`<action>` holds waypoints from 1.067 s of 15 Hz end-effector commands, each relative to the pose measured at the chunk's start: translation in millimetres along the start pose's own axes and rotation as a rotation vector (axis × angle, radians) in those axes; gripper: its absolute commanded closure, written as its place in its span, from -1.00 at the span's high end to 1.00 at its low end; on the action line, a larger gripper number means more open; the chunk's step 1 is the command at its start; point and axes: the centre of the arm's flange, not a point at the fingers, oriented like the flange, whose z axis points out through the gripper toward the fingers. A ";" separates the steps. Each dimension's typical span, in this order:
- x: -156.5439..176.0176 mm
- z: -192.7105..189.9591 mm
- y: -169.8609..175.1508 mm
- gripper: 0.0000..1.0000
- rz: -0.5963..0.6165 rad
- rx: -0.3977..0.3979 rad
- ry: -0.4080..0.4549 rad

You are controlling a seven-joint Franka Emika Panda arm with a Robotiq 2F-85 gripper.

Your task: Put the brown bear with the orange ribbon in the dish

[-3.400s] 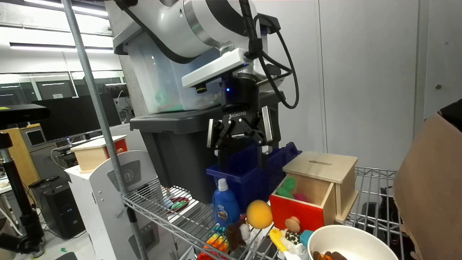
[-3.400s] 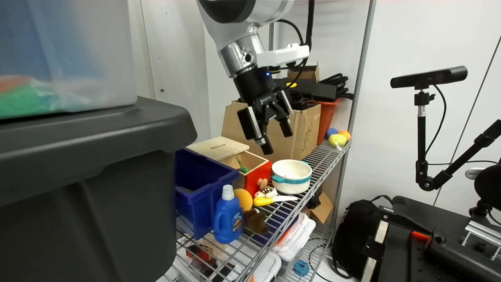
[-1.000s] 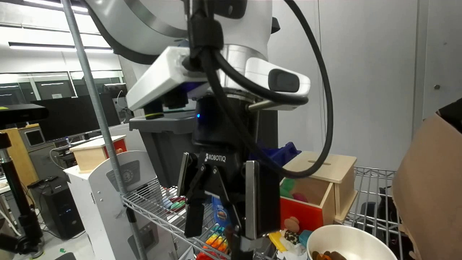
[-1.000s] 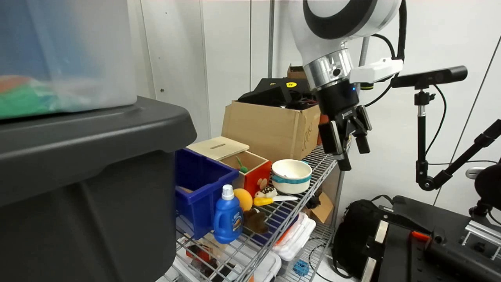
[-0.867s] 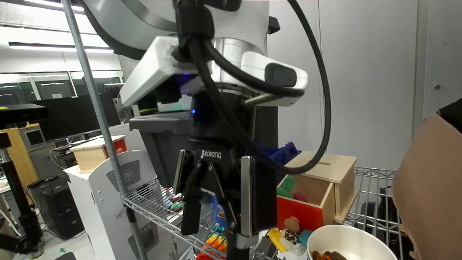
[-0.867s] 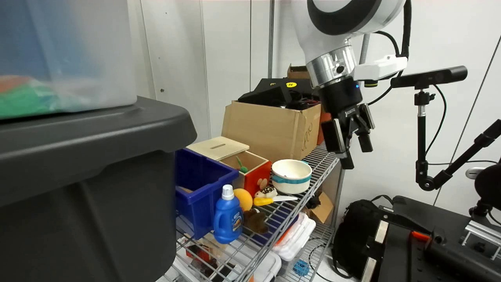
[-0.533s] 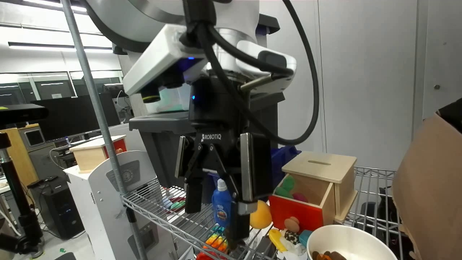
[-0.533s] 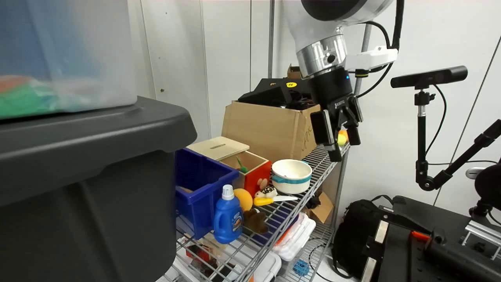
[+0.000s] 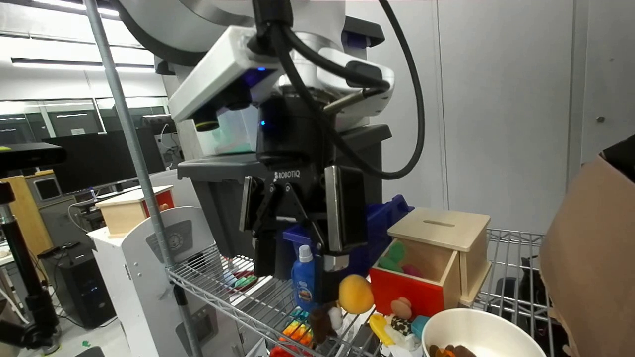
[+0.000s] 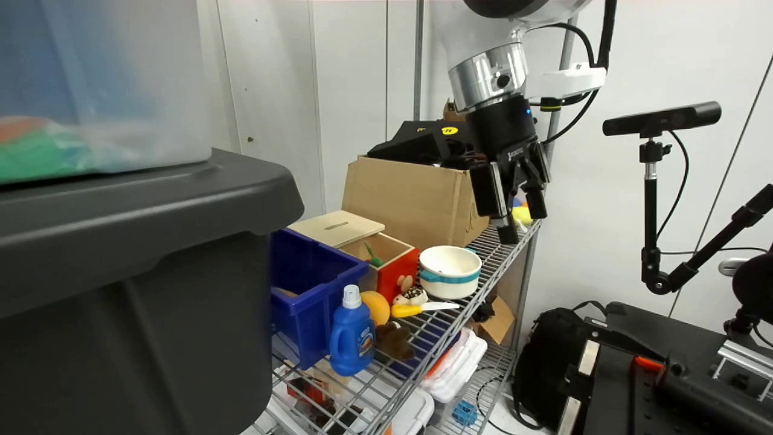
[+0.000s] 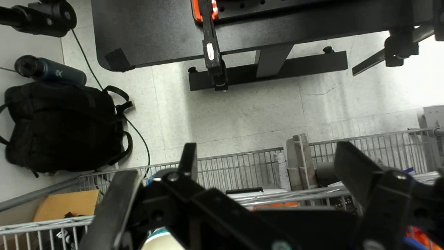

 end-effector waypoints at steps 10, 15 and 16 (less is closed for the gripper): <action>-65.6 2.5 21.1 1.00 0.033 0.011 -0.004; -81.4 6.2 25.7 1.00 0.042 0.015 -0.010; -83.6 7.6 26.2 1.00 0.043 0.017 -0.011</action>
